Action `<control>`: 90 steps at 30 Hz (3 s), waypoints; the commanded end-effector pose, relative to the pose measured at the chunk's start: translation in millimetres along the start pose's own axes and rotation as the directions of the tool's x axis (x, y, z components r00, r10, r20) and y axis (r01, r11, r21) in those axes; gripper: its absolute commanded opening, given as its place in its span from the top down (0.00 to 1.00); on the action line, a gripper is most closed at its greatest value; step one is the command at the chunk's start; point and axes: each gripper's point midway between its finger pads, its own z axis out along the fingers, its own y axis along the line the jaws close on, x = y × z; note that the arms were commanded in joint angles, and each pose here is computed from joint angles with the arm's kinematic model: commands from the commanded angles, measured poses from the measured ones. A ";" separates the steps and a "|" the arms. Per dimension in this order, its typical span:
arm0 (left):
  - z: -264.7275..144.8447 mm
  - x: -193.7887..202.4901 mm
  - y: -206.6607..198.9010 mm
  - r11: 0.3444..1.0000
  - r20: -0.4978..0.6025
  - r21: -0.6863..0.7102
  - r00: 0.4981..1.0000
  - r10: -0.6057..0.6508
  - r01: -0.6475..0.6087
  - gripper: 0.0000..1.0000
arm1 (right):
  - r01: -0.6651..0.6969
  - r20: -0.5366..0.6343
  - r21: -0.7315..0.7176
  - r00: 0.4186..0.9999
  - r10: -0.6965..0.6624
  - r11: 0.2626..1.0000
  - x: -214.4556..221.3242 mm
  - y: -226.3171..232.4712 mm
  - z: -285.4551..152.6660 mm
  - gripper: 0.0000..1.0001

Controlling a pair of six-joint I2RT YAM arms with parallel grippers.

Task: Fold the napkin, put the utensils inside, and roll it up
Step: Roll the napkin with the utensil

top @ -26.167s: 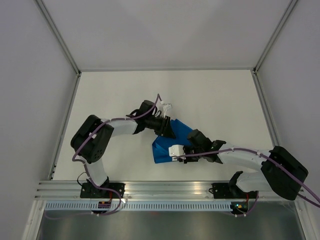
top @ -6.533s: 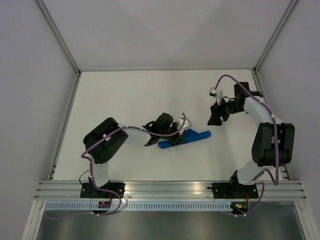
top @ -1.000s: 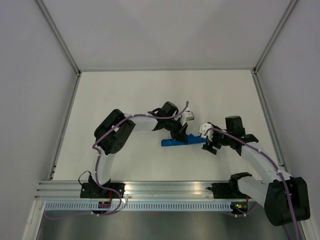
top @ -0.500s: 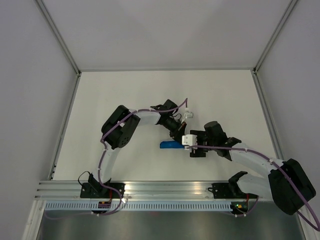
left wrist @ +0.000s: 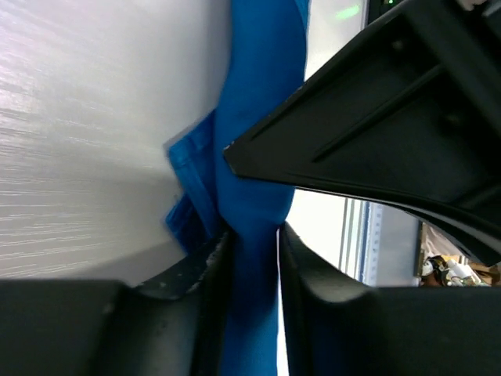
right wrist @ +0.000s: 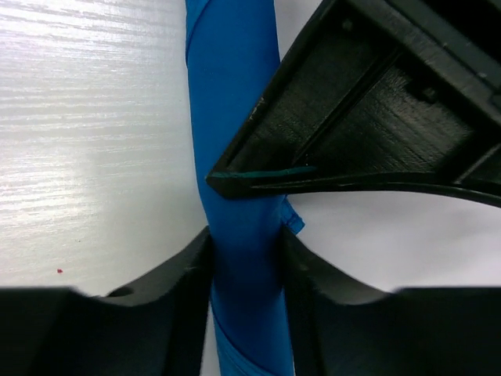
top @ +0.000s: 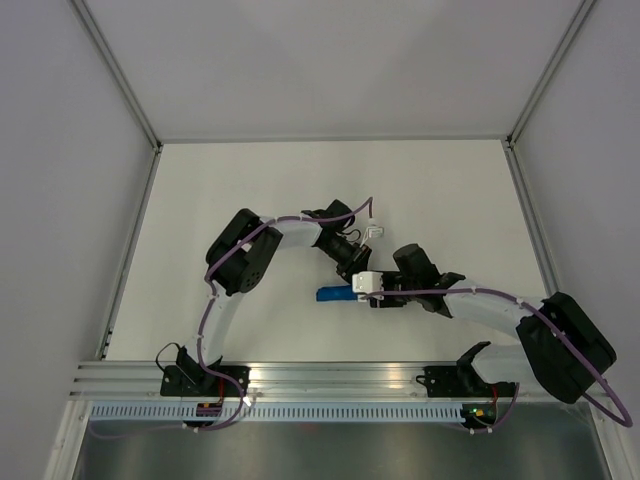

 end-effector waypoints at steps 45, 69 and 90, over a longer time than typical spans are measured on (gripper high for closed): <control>-144.5 -56.0 24.2 0.686 0.854 -0.361 0.519 -0.029 0.632 0.51 | -0.868 -0.294 -0.073 0.489 0.822 0.490 8.8 -47.6 78.7 0.80; -146.4 -46.3 69.4 0.361 0.918 -0.381 0.396 0.034 0.851 0.46 | -0.951 -0.154 -0.095 0.304 0.940 0.293 -23.1 -75.9 96.2 0.80; -134.1 -36.2 103.1 0.211 0.858 -0.501 0.514 -0.008 0.839 0.71 | -0.942 -0.095 -0.185 0.302 0.949 0.281 -41.0 -88.0 89.4 0.75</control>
